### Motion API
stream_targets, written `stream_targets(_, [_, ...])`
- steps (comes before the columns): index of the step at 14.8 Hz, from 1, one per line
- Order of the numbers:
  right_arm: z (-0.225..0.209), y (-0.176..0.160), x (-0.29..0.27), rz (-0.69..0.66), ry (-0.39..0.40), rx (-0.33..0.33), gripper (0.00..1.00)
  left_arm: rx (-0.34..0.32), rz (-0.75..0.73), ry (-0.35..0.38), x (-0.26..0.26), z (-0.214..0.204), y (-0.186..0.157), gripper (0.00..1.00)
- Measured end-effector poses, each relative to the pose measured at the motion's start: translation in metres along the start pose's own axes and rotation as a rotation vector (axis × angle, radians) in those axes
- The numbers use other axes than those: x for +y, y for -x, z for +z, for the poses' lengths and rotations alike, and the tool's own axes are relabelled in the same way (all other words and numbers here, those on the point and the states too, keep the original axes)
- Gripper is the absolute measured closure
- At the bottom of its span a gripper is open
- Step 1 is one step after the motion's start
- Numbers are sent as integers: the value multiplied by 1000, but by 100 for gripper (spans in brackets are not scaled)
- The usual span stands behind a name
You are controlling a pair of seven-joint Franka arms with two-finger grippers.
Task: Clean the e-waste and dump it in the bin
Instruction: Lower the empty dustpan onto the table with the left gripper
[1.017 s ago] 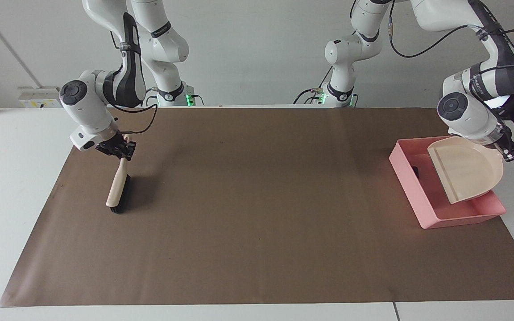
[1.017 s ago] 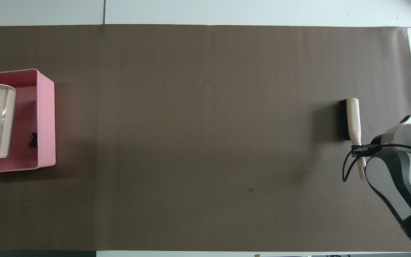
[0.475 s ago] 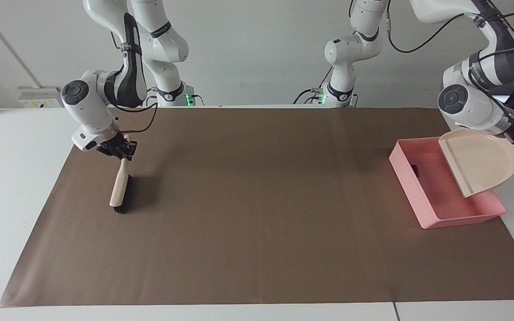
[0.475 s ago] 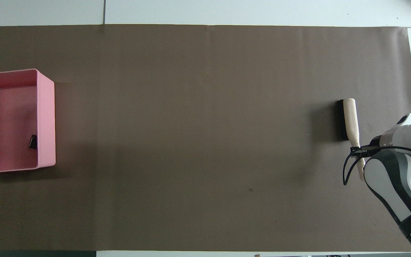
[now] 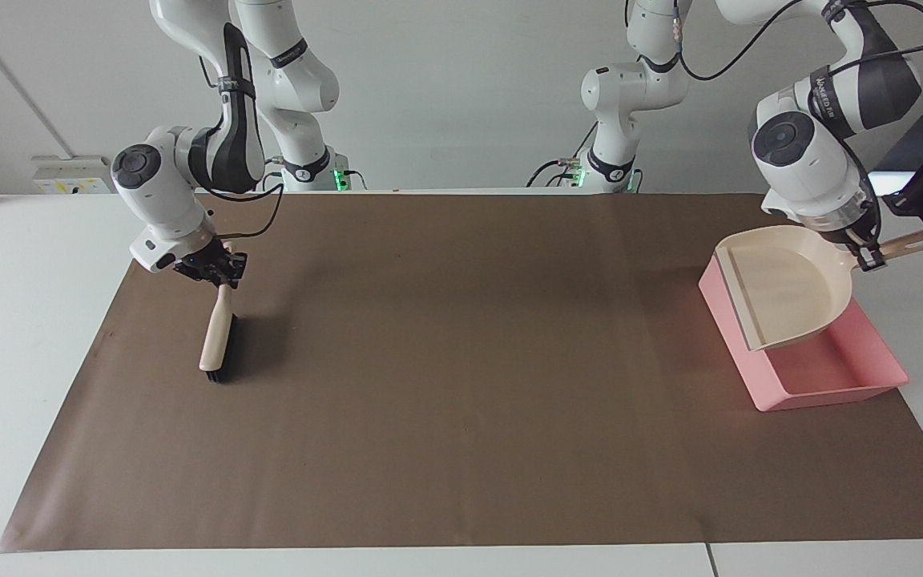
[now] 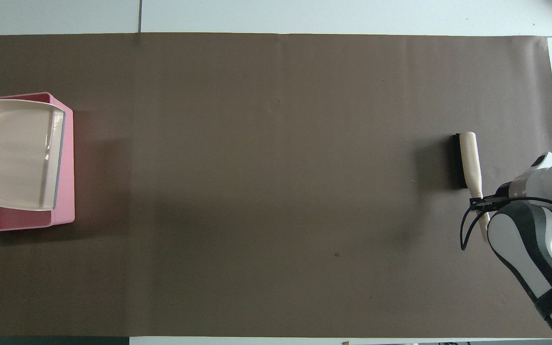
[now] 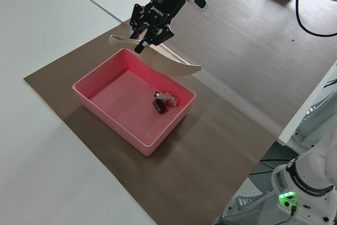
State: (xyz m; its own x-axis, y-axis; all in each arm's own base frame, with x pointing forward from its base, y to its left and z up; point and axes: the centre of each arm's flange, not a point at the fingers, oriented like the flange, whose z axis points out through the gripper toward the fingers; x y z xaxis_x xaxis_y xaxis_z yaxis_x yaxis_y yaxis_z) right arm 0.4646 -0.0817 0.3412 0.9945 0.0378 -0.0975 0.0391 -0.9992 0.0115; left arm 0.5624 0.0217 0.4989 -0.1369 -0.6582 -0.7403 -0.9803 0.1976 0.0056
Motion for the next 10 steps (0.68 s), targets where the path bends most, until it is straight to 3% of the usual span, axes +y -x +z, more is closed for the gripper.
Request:
stream_targets(4, [-45,-27,-27,0,17,74,17,124,53,-29,2,-46,-94,68])
stream_targets(6, [-79,-42,-40,10,24,132,1,170,29,-28,7,-62,-130,68])
stream_targets(10, [-153,-58,-35,61,30,206,1,206,4,-18,19,-81,-191,68])
